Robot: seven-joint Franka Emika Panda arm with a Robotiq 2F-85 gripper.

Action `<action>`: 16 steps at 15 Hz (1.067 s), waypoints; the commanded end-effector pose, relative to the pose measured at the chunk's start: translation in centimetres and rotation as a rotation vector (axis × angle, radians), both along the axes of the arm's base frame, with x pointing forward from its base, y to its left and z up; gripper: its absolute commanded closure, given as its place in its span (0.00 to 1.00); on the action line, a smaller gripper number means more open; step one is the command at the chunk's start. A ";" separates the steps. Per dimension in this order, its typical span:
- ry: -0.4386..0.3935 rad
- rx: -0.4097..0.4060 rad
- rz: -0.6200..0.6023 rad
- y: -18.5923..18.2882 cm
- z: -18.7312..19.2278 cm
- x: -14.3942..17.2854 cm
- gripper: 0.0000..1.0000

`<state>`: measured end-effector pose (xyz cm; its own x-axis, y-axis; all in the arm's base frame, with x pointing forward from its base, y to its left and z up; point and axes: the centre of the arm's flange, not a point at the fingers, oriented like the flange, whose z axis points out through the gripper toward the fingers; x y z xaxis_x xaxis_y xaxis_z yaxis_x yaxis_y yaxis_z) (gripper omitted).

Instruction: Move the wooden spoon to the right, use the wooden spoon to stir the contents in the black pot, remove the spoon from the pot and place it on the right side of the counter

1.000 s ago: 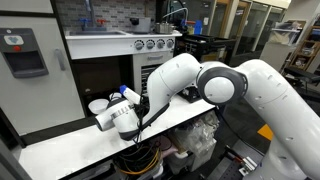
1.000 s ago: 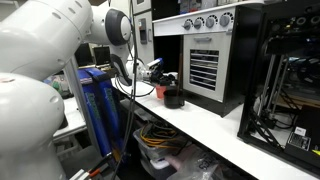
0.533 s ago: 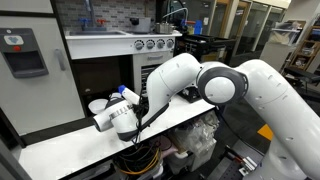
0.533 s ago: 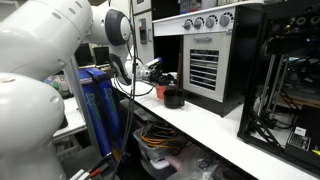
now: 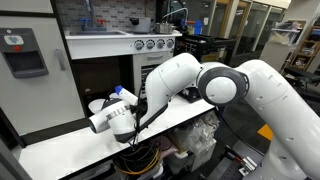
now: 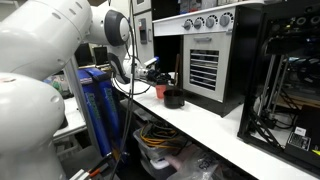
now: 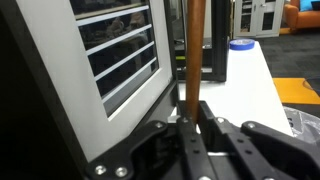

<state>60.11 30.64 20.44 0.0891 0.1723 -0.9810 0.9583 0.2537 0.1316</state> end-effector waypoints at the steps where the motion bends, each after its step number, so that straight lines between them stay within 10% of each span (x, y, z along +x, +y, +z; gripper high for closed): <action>1: 0.004 0.027 0.000 0.6 -0.6 0.7 0.97; 16: -0.004 -0.047 -0.066 -4.2 -0.5 1.5 0.97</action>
